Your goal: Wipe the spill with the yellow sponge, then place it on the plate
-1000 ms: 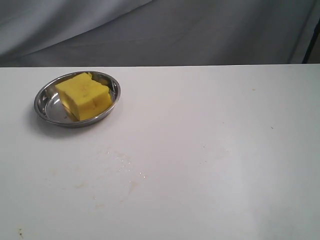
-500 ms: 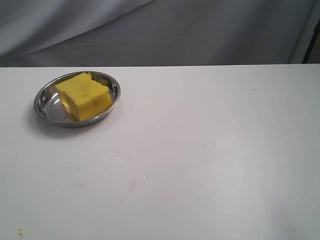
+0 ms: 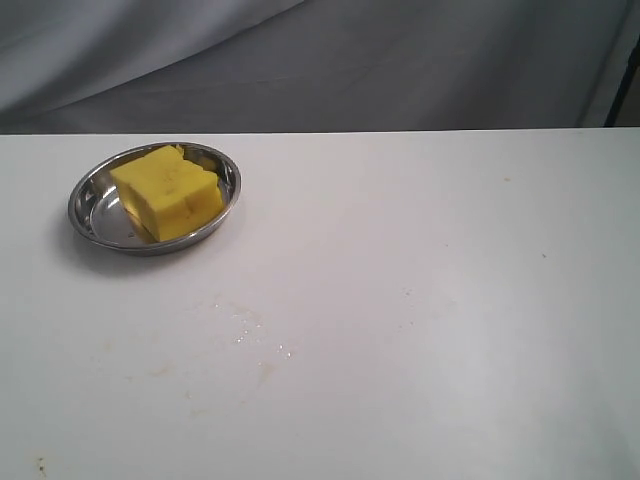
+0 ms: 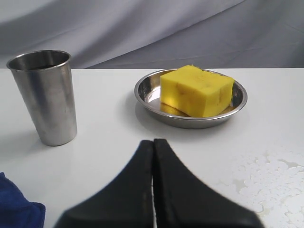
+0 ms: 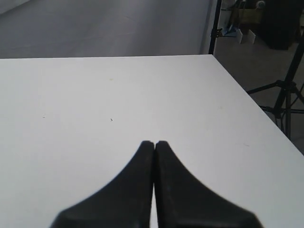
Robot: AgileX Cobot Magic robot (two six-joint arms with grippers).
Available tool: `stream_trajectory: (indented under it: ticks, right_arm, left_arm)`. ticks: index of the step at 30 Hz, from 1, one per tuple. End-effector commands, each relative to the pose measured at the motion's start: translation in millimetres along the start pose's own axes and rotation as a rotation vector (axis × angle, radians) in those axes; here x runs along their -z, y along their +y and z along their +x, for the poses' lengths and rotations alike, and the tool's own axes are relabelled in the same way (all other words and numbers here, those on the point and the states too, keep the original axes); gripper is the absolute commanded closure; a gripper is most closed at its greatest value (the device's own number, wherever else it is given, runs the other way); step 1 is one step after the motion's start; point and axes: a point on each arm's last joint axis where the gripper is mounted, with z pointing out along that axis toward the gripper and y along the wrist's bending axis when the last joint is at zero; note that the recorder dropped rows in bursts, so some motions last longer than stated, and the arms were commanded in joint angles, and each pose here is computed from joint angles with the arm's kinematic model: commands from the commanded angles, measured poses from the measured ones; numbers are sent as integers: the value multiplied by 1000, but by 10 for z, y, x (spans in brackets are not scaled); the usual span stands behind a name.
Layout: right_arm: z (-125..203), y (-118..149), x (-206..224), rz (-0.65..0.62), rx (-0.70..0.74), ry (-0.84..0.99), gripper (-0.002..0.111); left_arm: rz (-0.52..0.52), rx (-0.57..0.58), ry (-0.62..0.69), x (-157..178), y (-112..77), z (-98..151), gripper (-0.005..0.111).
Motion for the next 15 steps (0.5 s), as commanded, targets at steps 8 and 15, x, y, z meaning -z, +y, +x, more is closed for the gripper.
stream_trajectory:
  ticks: [8,15]
  right_arm:
    - [10,-1,-1,2,7,-1,108]
    - [10,-1,-1,2,7,-1,108]
  left_arm:
    - [6,2,-2,-7,-4,6,107]
    - [6,4,-2,-7,-4,6,107]
